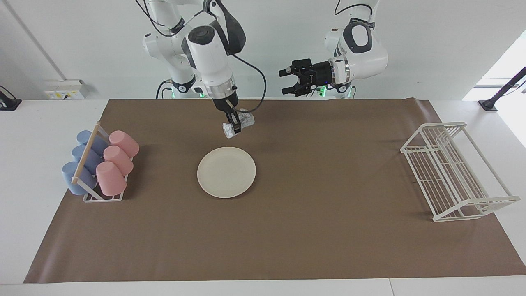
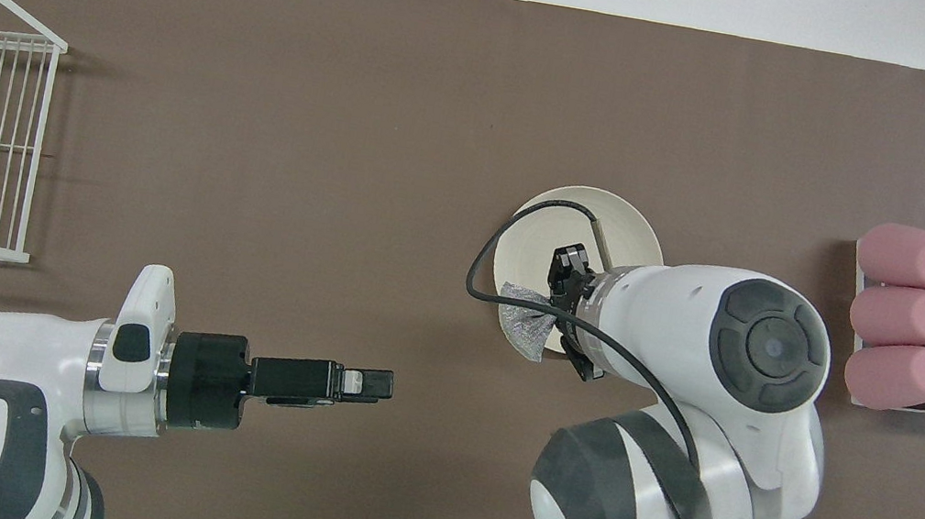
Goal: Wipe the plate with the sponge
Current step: 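Lower the sponge onto the plate with the right gripper, then rub the sponge in circles over the plate with the right gripper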
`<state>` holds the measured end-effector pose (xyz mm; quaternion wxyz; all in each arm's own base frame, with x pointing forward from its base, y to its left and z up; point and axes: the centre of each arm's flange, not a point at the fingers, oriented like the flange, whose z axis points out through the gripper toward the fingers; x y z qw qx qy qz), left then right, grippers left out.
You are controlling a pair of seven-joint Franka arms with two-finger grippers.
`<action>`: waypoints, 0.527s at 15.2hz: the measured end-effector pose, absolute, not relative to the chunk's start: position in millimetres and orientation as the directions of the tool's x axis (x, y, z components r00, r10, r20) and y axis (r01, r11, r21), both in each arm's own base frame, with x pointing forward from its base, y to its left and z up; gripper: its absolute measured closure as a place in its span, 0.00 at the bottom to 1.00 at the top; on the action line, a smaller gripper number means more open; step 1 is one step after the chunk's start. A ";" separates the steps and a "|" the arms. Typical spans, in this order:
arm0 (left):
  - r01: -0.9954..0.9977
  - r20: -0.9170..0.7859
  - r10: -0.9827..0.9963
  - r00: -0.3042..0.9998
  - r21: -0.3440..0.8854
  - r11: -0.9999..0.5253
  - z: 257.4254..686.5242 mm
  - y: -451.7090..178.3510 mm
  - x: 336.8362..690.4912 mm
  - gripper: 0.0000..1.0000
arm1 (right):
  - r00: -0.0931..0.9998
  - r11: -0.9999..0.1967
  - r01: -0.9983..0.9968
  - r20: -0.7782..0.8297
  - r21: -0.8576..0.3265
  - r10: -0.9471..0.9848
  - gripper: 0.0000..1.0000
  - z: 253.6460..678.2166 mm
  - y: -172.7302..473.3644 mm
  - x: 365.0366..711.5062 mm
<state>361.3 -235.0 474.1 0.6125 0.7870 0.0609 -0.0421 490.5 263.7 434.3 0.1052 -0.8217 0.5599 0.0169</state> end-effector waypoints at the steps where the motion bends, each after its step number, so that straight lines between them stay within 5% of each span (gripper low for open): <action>1: 0.153 -0.145 0.049 0.988 0.949 -0.277 471.9 -230.1 363.2 0.00 | 0.388 -0.366 -0.917 -0.146 -0.158 -0.910 0.89 413.1 263.7 495.0; 8: 0.194 -0.151 0.124 0.981 0.820 -0.539 472.8 -176.6 388.4 0.00 | 0.460 -0.431 -0.878 -0.119 -0.207 -0.880 0.89 307.0 227.0 511.4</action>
